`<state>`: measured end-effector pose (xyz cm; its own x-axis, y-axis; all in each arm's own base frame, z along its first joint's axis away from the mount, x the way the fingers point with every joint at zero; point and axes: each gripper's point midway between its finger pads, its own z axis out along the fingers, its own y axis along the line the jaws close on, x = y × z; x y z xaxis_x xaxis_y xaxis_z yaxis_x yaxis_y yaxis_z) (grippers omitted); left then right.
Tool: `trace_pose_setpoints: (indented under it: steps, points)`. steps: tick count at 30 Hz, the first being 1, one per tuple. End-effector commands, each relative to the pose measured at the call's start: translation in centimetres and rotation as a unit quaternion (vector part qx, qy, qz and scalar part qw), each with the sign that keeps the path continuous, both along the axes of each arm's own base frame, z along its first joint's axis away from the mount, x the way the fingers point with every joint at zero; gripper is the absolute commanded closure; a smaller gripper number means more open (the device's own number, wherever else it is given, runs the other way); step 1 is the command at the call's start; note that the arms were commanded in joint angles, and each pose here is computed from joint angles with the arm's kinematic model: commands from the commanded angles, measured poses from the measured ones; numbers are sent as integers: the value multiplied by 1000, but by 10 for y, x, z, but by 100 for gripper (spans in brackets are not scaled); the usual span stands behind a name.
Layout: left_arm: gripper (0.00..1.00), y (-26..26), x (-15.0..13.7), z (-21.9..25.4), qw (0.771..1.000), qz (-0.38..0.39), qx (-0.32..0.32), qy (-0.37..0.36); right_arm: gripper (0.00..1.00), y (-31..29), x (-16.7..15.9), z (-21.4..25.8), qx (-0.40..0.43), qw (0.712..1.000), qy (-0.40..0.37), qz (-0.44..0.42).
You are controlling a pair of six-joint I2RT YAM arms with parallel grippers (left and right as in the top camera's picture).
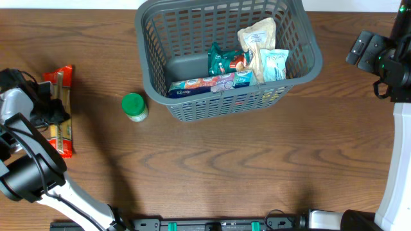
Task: Pack container
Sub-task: 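Lift the spaghetti pack and lay it into the grey basket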
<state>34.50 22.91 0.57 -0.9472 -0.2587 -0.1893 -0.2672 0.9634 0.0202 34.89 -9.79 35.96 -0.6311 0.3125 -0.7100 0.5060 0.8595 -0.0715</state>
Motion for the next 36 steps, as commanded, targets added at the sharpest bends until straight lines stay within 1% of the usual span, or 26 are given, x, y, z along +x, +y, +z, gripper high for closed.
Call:
trace_pose_setpoints:
  steps: [1,3,7,9,10,14,16,19,21,24,26,29,31,36]
  points:
    - [94,-10,-22,-38,998,-2,-21,56,1,-4,-2,2,-3,1000,-4,-12]
    - [94,-7,-17,-28,999,10,-16,44,1,-4,-2,2,-3,1000,-4,-12]
    - [94,9,6,18,998,62,12,-17,1,-4,-2,2,-3,1000,-4,-12]
    - [94,17,21,57,994,84,30,-67,1,-4,-2,2,-3,1000,-4,-12]
    - [94,17,28,73,992,83,33,-88,1,-4,-2,2,-3,1000,-4,-12]
    - [94,7,56,165,976,55,51,-202,1,-4,-2,2,-3,1000,-4,-12]
    - [94,-8,68,217,962,29,61,-263,1,-4,-2,2,-3,1000,-4,-12]
    - [94,-44,80,288,937,-21,67,-343,1,-4,-2,2,-3,1000,-4,-12]
    - [94,-76,84,334,916,-60,67,-391,1,-4,-2,2,-3,1000,-4,-12]
    - [94,-132,84,394,881,-122,65,-453,1,-4,-2,2,-3,1000,-4,-12]
    - [94,-170,81,421,860,-161,58,-481,1,-4,-2,2,-3,1000,-4,-12]
    - [94,-232,75,442,832,-227,36,-505,1,-4,-2,2,-3,1000,-4,-12]
    - [94,-266,73,443,821,-264,19,-506,1,-4,-2,2,-3,1000,-4,-12]
    - [94,-340,73,423,809,-336,-29,-482,1,-4,-2,2,-3,1000,-4,-12]
